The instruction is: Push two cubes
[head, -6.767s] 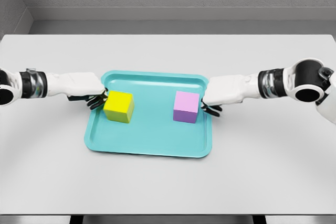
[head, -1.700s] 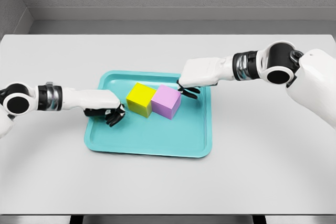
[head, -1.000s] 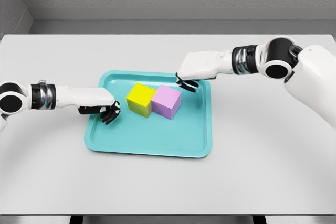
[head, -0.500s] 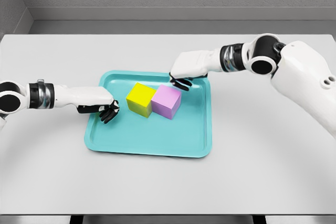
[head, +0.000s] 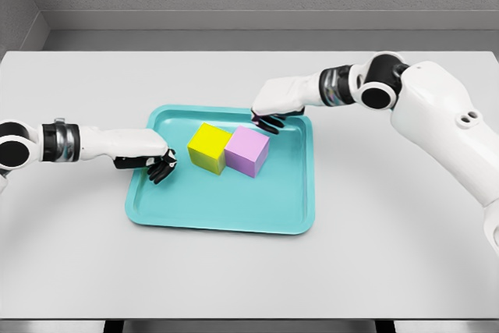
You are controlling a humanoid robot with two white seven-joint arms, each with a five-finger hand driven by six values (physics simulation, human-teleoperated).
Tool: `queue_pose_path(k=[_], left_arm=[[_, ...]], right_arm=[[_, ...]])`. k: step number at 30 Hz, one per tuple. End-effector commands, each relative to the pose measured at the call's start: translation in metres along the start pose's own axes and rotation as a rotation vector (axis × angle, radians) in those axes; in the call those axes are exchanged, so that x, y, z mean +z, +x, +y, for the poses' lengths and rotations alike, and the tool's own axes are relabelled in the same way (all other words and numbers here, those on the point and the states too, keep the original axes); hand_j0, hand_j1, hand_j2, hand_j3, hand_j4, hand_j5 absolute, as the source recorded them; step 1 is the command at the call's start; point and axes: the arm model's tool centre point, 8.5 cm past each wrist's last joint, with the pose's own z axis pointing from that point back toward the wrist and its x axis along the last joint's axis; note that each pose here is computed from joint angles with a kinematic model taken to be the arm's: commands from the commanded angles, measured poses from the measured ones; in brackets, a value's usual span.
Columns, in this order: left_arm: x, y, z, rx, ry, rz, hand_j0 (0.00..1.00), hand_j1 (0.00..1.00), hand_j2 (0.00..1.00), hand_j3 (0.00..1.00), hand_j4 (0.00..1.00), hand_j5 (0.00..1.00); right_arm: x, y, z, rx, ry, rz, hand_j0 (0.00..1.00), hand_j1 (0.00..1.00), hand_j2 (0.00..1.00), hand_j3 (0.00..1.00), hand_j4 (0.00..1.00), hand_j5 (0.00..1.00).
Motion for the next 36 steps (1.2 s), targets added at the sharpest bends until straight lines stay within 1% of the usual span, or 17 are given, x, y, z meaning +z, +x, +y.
queue_pose_path(k=[1, 6, 19, 21, 26, 28, 29, 30, 31, 32, 33, 34, 35, 36], left_arm=[[0.008, -0.003, 0.0, 0.009, 0.005, 0.012, 0.07, 0.07, 0.07, 0.07, 0.07, 0.07], [0.009, -0.002, 0.002, 0.009, 0.014, 0.012, 0.07, 0.07, 0.07, 0.07, 0.07, 0.07], [0.008, -0.002, 0.001, 0.01, 0.012, 0.011, 0.07, 0.07, 0.07, 0.07, 0.07, 0.07], [0.008, -0.002, 0.001, 0.01, 0.012, 0.011, 0.07, 0.07, 0.07, 0.07, 0.07, 0.07], [0.008, -0.002, 0.001, 0.01, 0.012, 0.011, 0.07, 0.07, 0.07, 0.07, 0.07, 0.07], [0.008, -0.002, 0.001, 0.009, 0.013, 0.011, 0.07, 0.07, 0.07, 0.07, 0.07, 0.07], [0.01, -0.004, 0.003, 0.015, 0.021, 0.013, 0.08, 0.08, 0.08, 0.08, 0.08, 0.08], [0.021, -0.008, 0.013, 0.025, 0.063, 0.027, 0.17, 0.17, 0.17, 0.17, 0.17, 0.17], [0.054, -0.028, 0.02, 0.054, 0.115, 0.107, 0.29, 0.29, 0.29, 0.29, 0.29, 0.29], [0.092, -0.054, 0.033, 0.108, 0.221, 0.201, 0.58, 0.58, 0.58, 0.58, 0.58, 0.58], [0.136, -0.082, 0.038, 0.176, 0.339, 0.312, 0.98, 0.98, 0.98, 0.98, 0.98, 0.98], [0.172, -0.102, 0.035, 0.239, 0.428, 0.395, 1.0, 1.0, 1.0, 1.0, 1.0, 1.0], [0.181, -0.11, 0.025, 0.275, 0.443, 0.429, 1.0, 1.0, 1.0, 1.0, 1.0, 1.0], [0.175, -0.111, 0.023, 0.279, 0.435, 0.423, 1.0, 1.0, 1.0, 1.0, 1.0, 1.0]], right_arm=[[-0.005, 0.001, 0.0, -0.007, 0.001, -0.003, 0.03, 0.03, 0.03, 0.03, 0.03, 0.03], [-0.015, 0.009, 0.004, 0.004, 0.028, -0.025, 0.03, 0.03, 0.03, 0.03, 0.03, 0.03], [-0.018, 0.015, 0.002, 0.013, 0.022, -0.042, 0.03, 0.03, 0.03, 0.03, 0.03, 0.03], [-0.021, 0.023, 0.0, 0.03, 0.021, -0.062, 0.03, 0.03, 0.03, 0.03, 0.03, 0.03], [-0.02, 0.022, -0.001, 0.029, 0.019, -0.061, 0.04, 0.04, 0.04, 0.04, 0.04, 0.04], [-0.014, 0.017, -0.007, 0.023, -0.001, -0.047, 0.08, 0.08, 0.08, 0.08, 0.08, 0.08], [-0.01, 0.013, -0.009, 0.019, -0.013, -0.037, 0.09, 0.09, 0.09, 0.09, 0.09, 0.09], [-0.008, 0.011, -0.012, 0.013, -0.024, -0.031, 0.09, 0.09, 0.09, 0.09, 0.09, 0.09], [-0.001, 0.005, -0.017, 0.004, -0.051, -0.014, 0.09, 0.09, 0.09, 0.09, 0.09, 0.09], [0.005, 0.0, -0.02, -0.001, -0.066, 0.0, 0.09, 0.09, 0.09, 0.09, 0.09, 0.09], [0.021, -0.011, -0.023, -0.011, -0.093, 0.036, 0.09, 0.09, 0.09, 0.09, 0.09, 0.09], [0.051, -0.031, -0.028, -0.031, -0.144, 0.096, 0.09, 0.09, 0.09, 0.09, 0.09, 0.09], [0.116, -0.064, -0.03, -0.071, -0.235, 0.219, 0.17, 0.17, 0.17, 0.17, 0.17, 0.17], [0.188, -0.089, -0.033, -0.124, -0.369, 0.326, 0.24, 0.24, 0.24, 0.24, 0.24, 0.24]])
